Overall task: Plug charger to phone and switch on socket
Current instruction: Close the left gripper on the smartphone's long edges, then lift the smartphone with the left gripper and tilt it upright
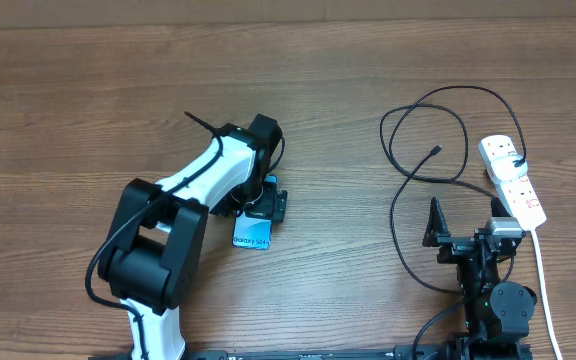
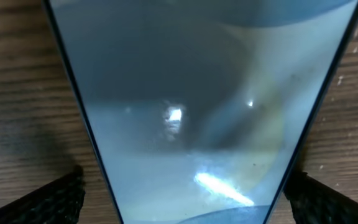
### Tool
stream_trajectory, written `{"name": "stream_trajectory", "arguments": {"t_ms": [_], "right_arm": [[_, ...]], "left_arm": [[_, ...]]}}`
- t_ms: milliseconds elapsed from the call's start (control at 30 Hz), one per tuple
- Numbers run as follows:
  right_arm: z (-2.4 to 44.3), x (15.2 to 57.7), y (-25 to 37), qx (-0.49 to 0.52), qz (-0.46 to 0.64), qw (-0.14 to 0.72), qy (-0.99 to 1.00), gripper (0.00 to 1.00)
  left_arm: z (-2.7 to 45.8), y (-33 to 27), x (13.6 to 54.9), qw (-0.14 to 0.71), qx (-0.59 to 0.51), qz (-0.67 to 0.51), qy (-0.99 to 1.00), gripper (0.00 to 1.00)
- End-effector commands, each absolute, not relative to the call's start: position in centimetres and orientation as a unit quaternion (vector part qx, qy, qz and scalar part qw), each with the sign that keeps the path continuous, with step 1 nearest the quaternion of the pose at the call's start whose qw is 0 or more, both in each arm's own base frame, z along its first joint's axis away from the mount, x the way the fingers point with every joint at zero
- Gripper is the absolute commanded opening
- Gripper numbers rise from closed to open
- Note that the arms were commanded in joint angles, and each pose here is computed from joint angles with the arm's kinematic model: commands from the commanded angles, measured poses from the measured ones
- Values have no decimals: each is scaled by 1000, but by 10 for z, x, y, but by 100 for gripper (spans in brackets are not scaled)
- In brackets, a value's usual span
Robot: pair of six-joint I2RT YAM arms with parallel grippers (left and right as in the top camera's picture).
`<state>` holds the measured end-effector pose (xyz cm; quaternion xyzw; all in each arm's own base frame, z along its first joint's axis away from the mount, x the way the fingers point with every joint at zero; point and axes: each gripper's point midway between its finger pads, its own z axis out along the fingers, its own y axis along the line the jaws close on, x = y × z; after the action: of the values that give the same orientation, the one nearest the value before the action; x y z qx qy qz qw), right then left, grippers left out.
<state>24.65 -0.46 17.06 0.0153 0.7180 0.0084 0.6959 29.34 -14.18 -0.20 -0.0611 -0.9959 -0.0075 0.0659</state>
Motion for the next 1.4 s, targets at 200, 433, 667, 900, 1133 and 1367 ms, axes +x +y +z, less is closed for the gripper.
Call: {"name": "stream_trajectory", "arguments": {"t_ms": [200, 433, 667, 900, 1133, 1367], "right_arm": [[169, 246, -7, 18, 2, 698, 715, 100], [169, 246, -7, 18, 2, 698, 715, 100], [169, 246, -7, 18, 2, 698, 715, 100], [169, 246, -7, 18, 2, 698, 715, 100], [169, 246, -7, 18, 2, 698, 715, 100], [169, 246, -7, 18, 2, 698, 715, 100]], "left_arm": [[-21, -142, 293, 80, -58, -22, -995, 100], [-21, -142, 293, 80, -58, -22, -995, 89], [-21, -142, 293, 81, -58, -22, -995, 77], [-21, -151, 289, 91, -54, 7, -994, 70], [-21, -151, 290, 89, -15, 3, -996, 64], [-21, -152, 292, 86, 1, 4, -996, 59]]}}
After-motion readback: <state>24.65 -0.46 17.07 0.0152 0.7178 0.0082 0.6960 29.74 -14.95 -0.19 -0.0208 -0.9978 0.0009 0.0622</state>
